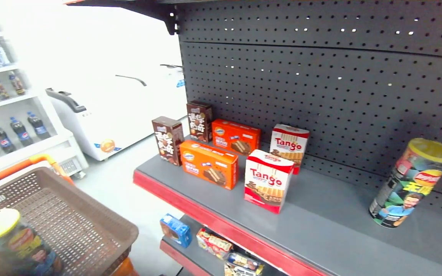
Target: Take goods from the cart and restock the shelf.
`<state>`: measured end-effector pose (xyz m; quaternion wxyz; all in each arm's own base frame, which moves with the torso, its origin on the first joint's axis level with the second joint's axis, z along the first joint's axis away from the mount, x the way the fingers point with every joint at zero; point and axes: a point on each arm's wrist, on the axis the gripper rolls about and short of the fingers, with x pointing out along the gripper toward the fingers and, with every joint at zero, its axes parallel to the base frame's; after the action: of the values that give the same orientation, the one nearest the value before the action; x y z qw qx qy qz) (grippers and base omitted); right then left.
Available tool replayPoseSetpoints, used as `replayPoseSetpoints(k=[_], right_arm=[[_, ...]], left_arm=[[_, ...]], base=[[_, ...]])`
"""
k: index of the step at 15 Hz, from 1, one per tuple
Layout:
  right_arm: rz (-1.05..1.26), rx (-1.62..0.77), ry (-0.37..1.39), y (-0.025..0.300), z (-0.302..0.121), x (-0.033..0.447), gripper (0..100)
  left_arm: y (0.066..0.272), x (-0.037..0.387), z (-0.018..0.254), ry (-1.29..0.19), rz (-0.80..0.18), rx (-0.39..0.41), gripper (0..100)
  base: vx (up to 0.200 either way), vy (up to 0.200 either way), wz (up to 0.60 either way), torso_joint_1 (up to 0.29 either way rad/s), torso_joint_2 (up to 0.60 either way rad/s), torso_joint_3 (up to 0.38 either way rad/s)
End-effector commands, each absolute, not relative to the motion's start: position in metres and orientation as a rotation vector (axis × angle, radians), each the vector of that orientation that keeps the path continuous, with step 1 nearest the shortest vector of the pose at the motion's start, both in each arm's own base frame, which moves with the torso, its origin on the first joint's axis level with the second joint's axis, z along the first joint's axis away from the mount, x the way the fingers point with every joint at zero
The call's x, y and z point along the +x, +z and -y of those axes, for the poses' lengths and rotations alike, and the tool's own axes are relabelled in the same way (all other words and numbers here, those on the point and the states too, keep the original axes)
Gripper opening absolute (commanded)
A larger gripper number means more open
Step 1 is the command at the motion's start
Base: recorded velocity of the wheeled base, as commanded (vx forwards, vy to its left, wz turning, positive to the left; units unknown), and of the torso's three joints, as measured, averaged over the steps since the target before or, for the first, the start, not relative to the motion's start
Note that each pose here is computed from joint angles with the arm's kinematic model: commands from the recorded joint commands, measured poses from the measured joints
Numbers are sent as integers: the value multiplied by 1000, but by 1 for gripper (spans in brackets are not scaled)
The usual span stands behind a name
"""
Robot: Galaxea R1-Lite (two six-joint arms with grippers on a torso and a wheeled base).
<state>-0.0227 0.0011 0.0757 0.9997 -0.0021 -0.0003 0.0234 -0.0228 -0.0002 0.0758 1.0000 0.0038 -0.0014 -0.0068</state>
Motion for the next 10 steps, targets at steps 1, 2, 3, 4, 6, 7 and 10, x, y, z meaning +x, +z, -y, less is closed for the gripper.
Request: replayPoseSetpoints(k=[1, 2, 3, 4, 6, 7, 10], right_arm=[[0, -5, 48, 76, -1, -23, 100], [0, -5, 46, 76, -1, -23, 100], [0, -5, 46, 76, -1, -23, 100], [0, -5, 48, 76, -1, -23, 100], [2, -5, 48, 76, -1, -23, 100], [2, -5, 48, 76, -1, -23, 100], [2, -5, 44, 76, -1, -23, 100]], left_arm=[[76, -23, 0, -14, 3, 9, 100], [76, -23, 0, -14, 3, 12, 100], [76, -23, 0, -14, 3, 11, 100], [76, -23, 0, -14, 3, 15, 100], [76, -23, 0, -15, 3, 15, 100], [76, -23, 0, -14, 5, 15, 100], [97, -30, 0, -3, 78, 74, 100]], base=[[0, 0, 600, 2, 2, 7], [0, 0, 600, 2, 2, -2], [0, 0, 600, 2, -2, 2], [0, 0, 600, 2, -2, 2], [0, 0, 300, -1, 1, 1], [0, 0, 0, 0, 0, 0], [0, 0, 0, 0, 0, 0]])
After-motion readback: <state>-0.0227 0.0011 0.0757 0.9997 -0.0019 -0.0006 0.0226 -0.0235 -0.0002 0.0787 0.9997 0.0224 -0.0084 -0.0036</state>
